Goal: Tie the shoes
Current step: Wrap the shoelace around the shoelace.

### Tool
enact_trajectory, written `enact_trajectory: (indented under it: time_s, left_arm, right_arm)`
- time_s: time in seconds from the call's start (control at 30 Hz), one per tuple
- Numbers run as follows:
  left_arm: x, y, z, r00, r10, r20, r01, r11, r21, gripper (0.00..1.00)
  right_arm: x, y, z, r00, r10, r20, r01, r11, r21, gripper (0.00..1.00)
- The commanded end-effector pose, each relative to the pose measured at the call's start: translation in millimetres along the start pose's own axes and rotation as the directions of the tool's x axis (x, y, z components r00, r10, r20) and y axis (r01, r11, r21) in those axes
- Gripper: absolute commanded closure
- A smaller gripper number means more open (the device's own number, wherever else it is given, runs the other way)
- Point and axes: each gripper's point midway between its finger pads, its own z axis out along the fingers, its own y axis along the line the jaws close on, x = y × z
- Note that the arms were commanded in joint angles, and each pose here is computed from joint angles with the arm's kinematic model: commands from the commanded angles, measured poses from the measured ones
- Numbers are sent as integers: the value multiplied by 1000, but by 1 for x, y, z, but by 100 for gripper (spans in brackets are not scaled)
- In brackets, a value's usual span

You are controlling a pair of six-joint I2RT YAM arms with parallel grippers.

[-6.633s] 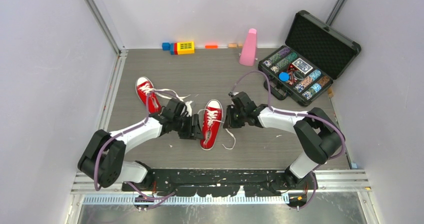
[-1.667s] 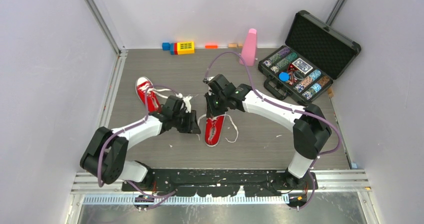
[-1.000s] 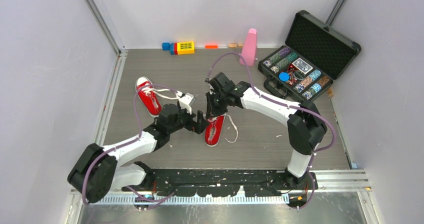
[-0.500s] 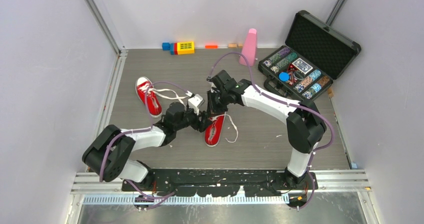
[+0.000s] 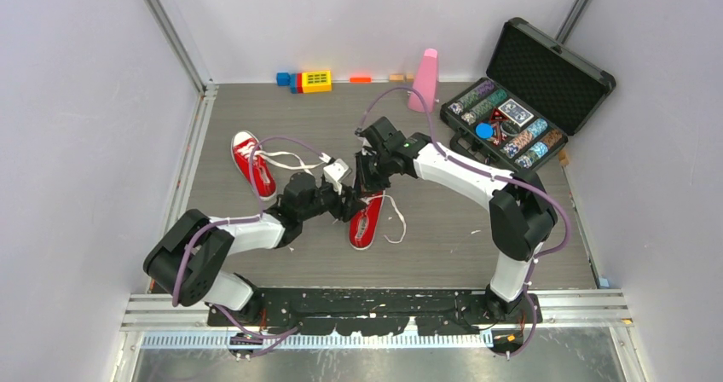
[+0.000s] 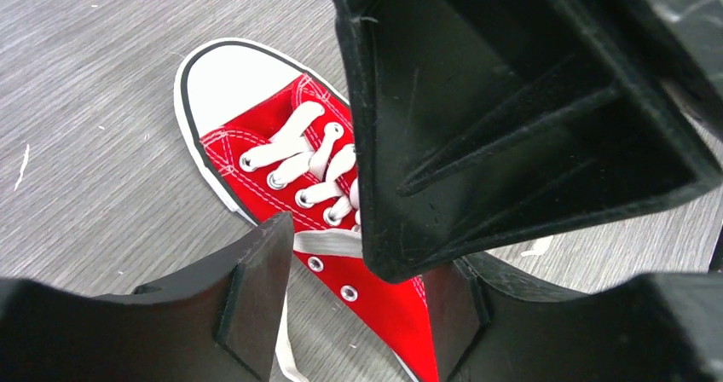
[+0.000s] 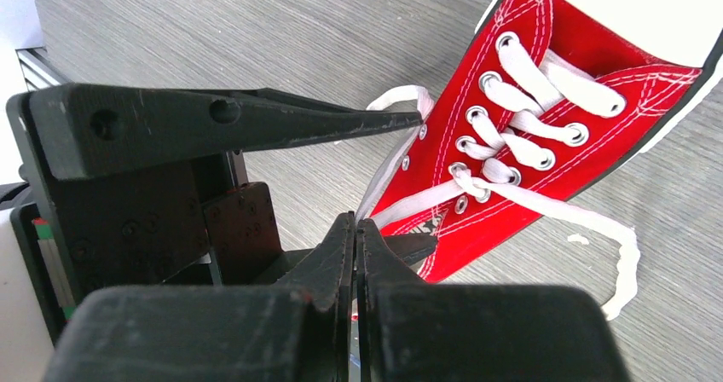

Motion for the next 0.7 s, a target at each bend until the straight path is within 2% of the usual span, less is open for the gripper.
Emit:
enact_trajectory:
  time_s: [0.0,0.13,0.27,0.43,0.5,0.57,0.67]
  left_arm:
    - [-33,-5,0,992,44,118,-46,999,15,44]
    - [-34,-5,1,991,48,123,-50,999,13,56]
    - [-33,-3,2,994,37,106,-37,999,6,81]
    - [-29,-4,3,996,34,78,-35,999,12,92]
    - [-28,-4,4,997,34,74,-35,999,17,96]
    - [-28,-4,5,997,34,71,-35,999,22,98]
    - [-29,-5,6,997,32,71,-34,999,28,98]
  right_arm:
    - [-16,14,-9,999,-7,33,8,999,-38,100]
    - [-15,14,-10,999,-6,32,8,999,-39,100]
    - [-19,12,-14,999,-11,51,12,1000,-24,96]
    - [-23,4,-18,997,-27,76,25,999,28,80]
    - [-22,3,-19,997,-28,77,26,999,34,76]
    - [-22,3,-20,997,-28,78,25,999,35,77]
    - [-21,3,-20,997,-25,76,23,999,33,83]
